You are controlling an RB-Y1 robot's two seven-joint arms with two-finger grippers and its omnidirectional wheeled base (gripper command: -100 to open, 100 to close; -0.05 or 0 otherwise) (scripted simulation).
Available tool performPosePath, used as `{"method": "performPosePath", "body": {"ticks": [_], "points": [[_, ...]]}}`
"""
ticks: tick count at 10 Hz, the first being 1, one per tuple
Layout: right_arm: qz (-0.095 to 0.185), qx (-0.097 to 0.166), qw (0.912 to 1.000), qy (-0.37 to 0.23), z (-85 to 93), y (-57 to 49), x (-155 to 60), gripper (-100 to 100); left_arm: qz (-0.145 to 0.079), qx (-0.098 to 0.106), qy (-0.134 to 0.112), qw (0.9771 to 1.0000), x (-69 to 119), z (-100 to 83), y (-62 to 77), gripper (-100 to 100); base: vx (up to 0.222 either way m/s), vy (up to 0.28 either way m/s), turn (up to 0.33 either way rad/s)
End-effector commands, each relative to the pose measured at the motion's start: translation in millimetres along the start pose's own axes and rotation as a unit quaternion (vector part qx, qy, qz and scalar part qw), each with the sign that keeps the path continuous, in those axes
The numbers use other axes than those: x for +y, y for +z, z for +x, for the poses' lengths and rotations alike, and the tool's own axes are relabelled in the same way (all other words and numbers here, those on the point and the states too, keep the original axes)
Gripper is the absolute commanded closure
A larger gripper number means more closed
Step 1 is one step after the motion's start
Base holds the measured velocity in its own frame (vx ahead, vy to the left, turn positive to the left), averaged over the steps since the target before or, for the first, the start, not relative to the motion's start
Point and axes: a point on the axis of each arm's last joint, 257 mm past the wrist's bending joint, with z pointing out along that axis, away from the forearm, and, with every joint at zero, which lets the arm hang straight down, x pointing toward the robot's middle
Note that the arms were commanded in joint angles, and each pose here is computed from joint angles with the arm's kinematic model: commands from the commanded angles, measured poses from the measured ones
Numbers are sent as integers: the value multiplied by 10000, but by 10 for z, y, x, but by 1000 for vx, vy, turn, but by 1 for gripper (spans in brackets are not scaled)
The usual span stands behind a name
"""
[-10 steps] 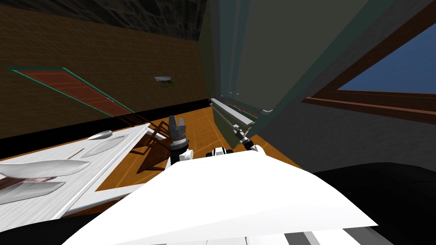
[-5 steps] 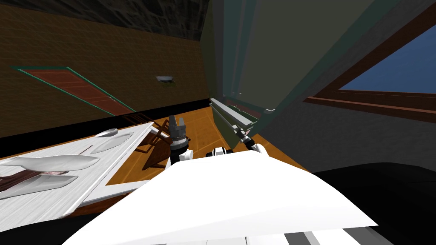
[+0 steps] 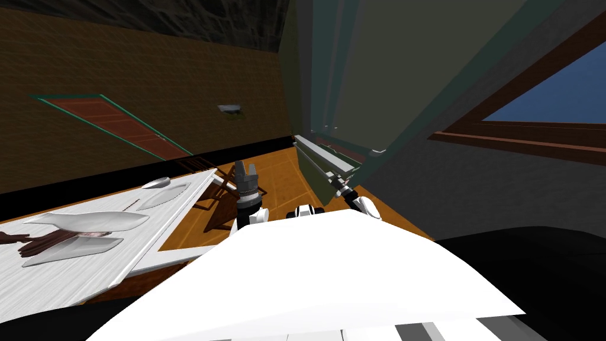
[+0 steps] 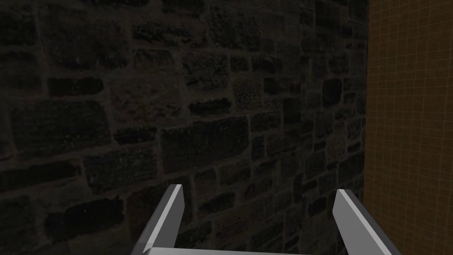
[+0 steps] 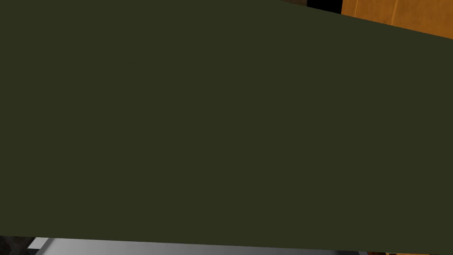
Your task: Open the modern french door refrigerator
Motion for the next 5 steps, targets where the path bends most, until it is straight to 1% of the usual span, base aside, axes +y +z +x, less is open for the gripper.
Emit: {"method": "performPosePath", "body": {"ticks": [1, 2, 3, 5], "points": [[88, 18, 10000, -3, 119, 63, -214, -100, 0, 0, 0, 10000, 0, 0, 0, 0, -36, 39, 17], [-39, 53, 10000, 10, 98, 21, -72, -100, 0, 0, 0, 10000, 0, 0, 0, 0, -8, 13, 9], [-66, 81, 9999, 36, 112, 16, -53, 0, 0, 0, 0, 10000, 0, 0, 0, 0, 6, 2, 11], [-114, 94, 9999, 51, 114, 0, -5, 0, 0, 0, 0, 10000, 0, 0, 0, 0, 6, 4, 11]]}}
